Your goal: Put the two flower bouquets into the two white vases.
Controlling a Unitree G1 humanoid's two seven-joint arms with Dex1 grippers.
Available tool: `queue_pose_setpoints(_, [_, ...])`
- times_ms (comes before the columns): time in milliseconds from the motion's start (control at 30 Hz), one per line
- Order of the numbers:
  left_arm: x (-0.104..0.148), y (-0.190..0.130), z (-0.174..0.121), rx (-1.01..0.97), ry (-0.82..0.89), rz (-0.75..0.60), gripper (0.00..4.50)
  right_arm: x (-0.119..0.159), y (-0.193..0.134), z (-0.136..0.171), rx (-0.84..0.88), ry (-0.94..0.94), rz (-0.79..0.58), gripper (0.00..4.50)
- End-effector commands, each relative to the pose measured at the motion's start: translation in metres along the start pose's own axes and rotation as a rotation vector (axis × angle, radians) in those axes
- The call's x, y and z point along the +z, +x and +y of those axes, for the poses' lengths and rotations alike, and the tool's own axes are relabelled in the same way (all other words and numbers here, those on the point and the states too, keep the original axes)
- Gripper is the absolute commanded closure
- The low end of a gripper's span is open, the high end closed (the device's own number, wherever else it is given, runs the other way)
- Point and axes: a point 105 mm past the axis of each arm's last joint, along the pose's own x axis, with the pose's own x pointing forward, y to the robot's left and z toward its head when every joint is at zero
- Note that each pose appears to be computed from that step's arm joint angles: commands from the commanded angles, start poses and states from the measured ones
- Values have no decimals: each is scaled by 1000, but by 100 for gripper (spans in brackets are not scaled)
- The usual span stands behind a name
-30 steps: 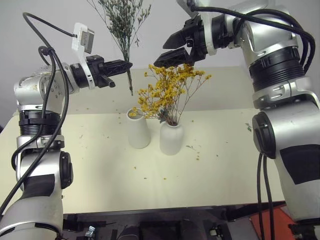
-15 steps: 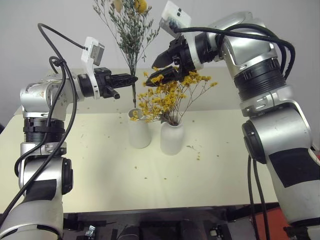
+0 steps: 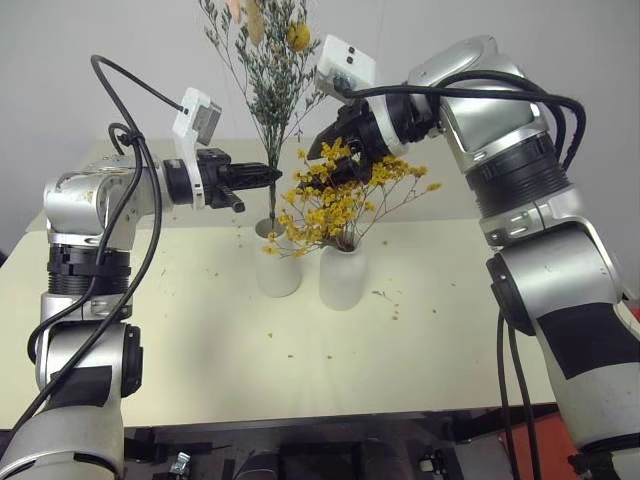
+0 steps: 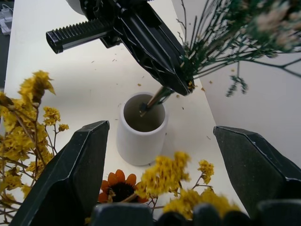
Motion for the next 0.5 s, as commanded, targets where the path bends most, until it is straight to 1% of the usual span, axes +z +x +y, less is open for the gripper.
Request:
queue_pose_setpoints(33, [7,-4,-5,4,72,-1,448,7,-5,3,-3,-31,-5,33])
queue_pose_setpoints(167, [-1,-4,-4,24,79,39,448,6,-5,3,1,-33,-1,33])
queue_pose_setpoints(300, [-3,-4,-3,29,75,45,448,4,-4,5,5,-31,3,33])
queue_pose_setpoints(400, [-3,-4,-4,28,71,44,382,3,-4,5,7,-31,5,33])
queue_pose_setpoints(500, [-1,-5,-5,22,71,36,296,3,-4,6,8,-30,6,33])
